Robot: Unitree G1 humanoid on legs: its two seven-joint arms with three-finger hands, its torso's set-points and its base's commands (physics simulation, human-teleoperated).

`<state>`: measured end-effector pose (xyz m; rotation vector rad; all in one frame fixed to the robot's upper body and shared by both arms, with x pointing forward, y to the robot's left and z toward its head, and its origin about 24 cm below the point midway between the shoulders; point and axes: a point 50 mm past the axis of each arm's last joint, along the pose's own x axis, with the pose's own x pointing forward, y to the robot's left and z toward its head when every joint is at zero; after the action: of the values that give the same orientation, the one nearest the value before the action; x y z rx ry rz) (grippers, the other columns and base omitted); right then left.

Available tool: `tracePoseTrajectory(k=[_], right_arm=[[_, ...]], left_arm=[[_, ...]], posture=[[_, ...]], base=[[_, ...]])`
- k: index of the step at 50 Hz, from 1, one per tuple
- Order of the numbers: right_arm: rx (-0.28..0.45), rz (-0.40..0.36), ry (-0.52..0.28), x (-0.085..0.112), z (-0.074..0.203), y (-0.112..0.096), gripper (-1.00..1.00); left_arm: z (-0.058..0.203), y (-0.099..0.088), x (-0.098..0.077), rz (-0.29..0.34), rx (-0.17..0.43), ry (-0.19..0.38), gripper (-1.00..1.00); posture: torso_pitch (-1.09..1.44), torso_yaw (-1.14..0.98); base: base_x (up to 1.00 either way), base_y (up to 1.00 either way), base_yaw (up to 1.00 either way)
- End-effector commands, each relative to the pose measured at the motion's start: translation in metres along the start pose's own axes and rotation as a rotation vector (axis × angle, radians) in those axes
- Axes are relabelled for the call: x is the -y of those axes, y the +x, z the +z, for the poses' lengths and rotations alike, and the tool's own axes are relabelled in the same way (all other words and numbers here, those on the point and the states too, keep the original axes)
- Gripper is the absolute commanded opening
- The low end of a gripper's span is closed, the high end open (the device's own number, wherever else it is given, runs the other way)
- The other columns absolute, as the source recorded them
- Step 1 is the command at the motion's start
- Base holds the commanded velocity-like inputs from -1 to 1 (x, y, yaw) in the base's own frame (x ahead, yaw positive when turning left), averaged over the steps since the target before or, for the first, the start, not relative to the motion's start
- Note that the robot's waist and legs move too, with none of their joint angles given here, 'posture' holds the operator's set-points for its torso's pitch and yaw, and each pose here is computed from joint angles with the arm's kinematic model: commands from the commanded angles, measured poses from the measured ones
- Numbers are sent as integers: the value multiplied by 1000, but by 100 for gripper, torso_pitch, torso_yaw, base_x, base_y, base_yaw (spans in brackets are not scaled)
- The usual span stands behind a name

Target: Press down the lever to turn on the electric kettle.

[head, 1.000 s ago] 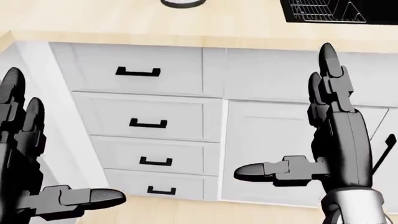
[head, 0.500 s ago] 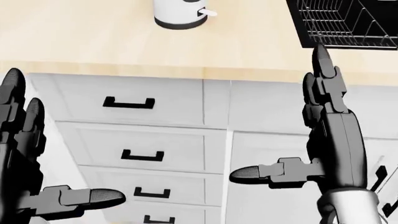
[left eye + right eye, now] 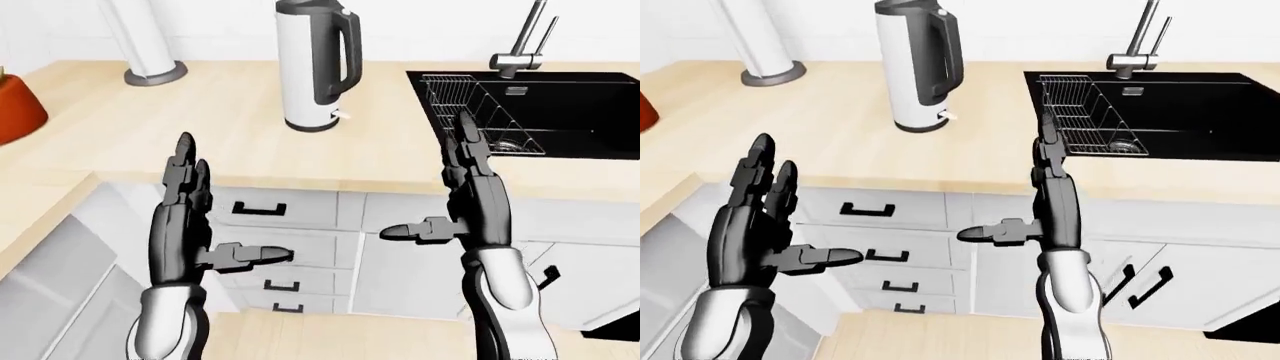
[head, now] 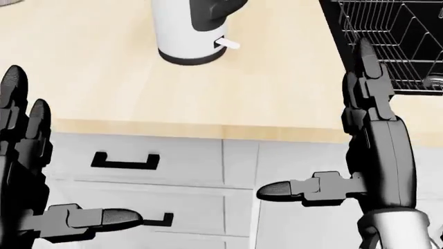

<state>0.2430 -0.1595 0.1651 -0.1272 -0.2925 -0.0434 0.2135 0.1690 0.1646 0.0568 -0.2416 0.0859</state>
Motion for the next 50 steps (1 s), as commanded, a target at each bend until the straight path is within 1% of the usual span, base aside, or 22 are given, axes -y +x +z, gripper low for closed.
tracePoseTrajectory(k=[1,10,15,24,50], right_arm=[[73,1,-8,1,13,-1,100],[90,22,-20,-2,21,0,100],[103,59,-27,-9,27,1,100],[118,82,-46,-14,34,3,100],[118,104,-34,-19,36,4,100]], left_arm=[[10,0,1,-1,59,-4,100],[14,-1,0,1,66,-5,100],[17,-1,0,2,75,-8,100],[21,0,-2,8,85,-10,100],[21,-1,-3,11,89,-10,100]], posture=[[0,0],[0,0],[0,0],[0,0],[0,0]], base=[[24,0,0],[24,0,0],[23,0,0],[22,0,0],[14,0,0]])
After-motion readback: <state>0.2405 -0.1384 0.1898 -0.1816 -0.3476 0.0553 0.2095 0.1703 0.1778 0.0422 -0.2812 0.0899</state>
